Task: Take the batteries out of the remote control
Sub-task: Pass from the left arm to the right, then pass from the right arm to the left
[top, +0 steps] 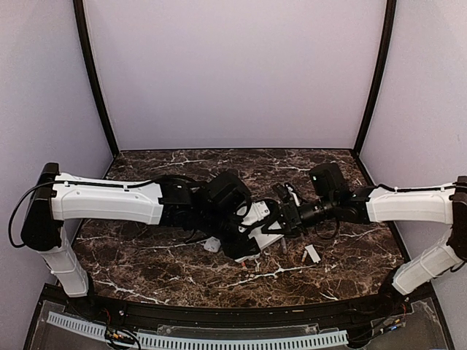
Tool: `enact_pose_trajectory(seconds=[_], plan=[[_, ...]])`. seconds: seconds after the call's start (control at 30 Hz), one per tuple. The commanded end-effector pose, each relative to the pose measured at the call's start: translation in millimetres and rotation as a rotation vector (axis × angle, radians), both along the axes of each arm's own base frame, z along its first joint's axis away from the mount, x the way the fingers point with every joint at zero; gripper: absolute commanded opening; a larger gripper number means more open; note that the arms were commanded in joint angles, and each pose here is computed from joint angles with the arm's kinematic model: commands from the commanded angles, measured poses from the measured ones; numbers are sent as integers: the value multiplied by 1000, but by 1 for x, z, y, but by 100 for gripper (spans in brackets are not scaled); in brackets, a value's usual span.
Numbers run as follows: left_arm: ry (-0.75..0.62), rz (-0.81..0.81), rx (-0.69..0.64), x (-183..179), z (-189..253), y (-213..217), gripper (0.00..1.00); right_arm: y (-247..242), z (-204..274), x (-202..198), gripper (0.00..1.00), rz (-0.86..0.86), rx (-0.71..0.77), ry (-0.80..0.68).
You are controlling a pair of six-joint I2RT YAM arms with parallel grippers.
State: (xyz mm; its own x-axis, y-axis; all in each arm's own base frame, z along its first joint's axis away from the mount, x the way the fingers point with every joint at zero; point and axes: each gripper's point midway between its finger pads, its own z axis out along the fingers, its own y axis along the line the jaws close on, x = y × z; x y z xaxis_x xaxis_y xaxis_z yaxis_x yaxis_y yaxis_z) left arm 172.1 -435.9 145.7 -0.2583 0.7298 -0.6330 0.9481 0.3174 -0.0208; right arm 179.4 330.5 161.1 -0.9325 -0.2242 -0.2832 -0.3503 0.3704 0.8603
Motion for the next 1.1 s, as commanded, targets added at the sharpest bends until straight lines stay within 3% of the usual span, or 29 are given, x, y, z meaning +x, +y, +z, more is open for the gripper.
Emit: enact_pose_trajectory(seconds=[0.0, 0.07, 0.17, 0.23, 0.3, 0.43, 0.7, 0.8, 0.9, 1.07], plan=[[-40, -33, -18, 8, 13, -9, 26, 9, 17, 2, 9, 7, 54, -5], [-49, -26, -11, 12, 12, -9, 32, 8, 17, 4, 0, -18, 50, -11], [-49, 1, -12, 17, 13, -7, 46, 5, 18, 12, 0, -69, 44, -25], [-37, 33, -24, 22, 16, -4, 73, 0, 22, 19, 0, -111, 50, -44], [-17, 79, -49, 28, 22, -1, 84, -7, 26, 27, 0, -158, 58, -72], [102, 188, -193, 42, 49, 8, 98, -28, 46, 49, 0, -271, 83, -178], [404, 354, -578, 69, 107, 26, 99, -47, 126, 58, 0, -336, 268, -498], [476, 303, -765, 73, 140, 26, 99, -44, 150, 50, 0, -285, 345, -566], [530, 225, -872, 65, 165, 22, 99, -40, 167, 41, 0, -236, 420, -614], [578, 122, -915, 51, 181, 18, 98, -34, 180, 29, 0, -151, 499, -636]])
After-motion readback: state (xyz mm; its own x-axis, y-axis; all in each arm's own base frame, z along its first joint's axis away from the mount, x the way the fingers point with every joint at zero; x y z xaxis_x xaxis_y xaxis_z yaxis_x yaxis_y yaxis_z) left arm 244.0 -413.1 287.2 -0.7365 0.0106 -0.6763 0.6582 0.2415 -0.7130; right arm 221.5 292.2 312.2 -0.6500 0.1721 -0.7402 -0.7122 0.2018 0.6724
